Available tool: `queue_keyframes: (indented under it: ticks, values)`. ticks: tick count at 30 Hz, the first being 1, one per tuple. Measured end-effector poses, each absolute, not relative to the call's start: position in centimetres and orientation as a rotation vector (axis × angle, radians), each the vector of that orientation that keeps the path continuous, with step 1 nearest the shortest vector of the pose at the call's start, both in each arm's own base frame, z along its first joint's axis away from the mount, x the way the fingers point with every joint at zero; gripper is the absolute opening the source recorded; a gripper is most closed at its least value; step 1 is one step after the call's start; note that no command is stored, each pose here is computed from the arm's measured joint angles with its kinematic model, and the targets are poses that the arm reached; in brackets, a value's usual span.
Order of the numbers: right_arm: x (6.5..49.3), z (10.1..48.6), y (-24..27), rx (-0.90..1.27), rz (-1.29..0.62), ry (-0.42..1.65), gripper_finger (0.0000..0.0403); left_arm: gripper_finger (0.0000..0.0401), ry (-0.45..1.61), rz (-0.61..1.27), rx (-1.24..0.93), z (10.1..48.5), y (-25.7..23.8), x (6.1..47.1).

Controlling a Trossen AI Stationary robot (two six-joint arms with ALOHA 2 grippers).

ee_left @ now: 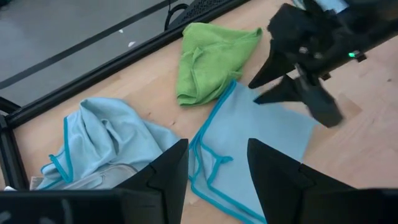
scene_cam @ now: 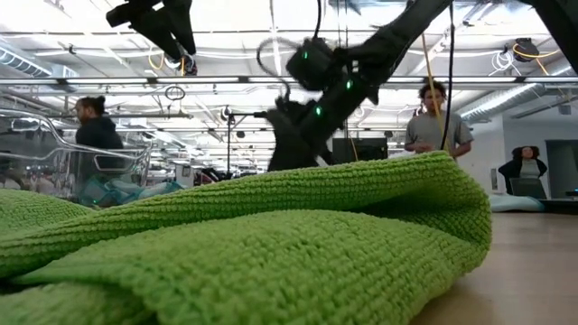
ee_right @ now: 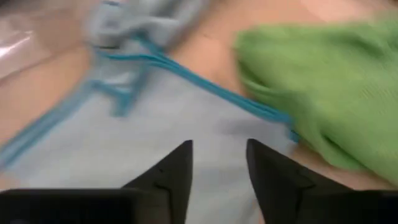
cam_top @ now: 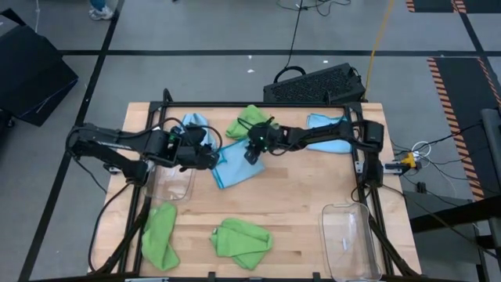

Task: Sort microfiber towel by color & place in baskets
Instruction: Fold the bottom blue microfiber towel

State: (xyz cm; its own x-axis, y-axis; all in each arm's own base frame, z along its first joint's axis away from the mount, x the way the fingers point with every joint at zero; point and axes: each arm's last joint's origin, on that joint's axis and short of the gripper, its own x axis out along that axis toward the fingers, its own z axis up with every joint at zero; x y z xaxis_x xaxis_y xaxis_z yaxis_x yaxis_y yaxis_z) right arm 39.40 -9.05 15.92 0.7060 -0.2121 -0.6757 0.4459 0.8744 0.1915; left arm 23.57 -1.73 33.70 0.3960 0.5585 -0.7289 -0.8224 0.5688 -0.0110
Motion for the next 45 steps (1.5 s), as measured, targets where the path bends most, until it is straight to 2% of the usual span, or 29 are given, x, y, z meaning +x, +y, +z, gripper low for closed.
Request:
queue_keyframes:
  ticks: [4, 7, 12, 17, 20, 24, 30, 36, 42, 45]
  values:
    - [40.4, 16.8, -5.7, 0.239, -0.254, 0.650, 0.0169, 0.0168, 0.737, 0.897, -0.412, 33.7, -2.0, 23.6]
    - [41.0, 15.7, -3.6, 0.229, -0.211, 0.655, 0.0168, 0.0168, 0.722, 0.893, -0.423, 33.8, -2.0, 23.7]
    - [40.9, 12.2, -1.4, 0.217, -0.239, 0.801, 0.0161, 0.0168, 0.712, 0.863, -0.406, 33.8, -2.2, 24.0]
    - [39.7, 11.5, -0.6, 0.169, -0.272, 0.889, 0.0160, 0.0168, 0.719, 0.815, -0.384, 32.4, -3.0, 24.3]
    - [38.2, 12.0, -0.2, 0.158, -0.272, 0.975, 0.0160, 0.0168, 0.740, 0.774, -0.420, 30.9, -3.7, 24.5]
    - [35.0, 12.9, 0.4, 0.142, -0.229, 1.143, 0.0160, 0.0168, 0.781, 0.617, -0.478, 29.0, -5.0, 25.1]
    - [28.6, 14.0, 0.7, 0.175, -0.216, 1.275, 0.0160, 0.0168, 0.733, 0.458, -0.421, 27.5, -6.8, 26.2]
    - [24.4, 16.1, 0.7, 0.302, -0.275, 1.141, 0.0160, 0.0168, 0.811, 0.302, -0.324, 25.1, -6.3, 30.1]
    - [23.2, 18.2, 0.6, 0.358, -0.227, 0.858, 0.0160, 0.0168, 0.888, 0.251, -0.251, 21.5, -4.7, 36.4]
    - [23.1, 18.8, 0.7, 0.399, -0.219, 0.775, 0.0160, 0.0168, 0.853, 0.221, -0.215, 20.7, -4.0, 39.8]
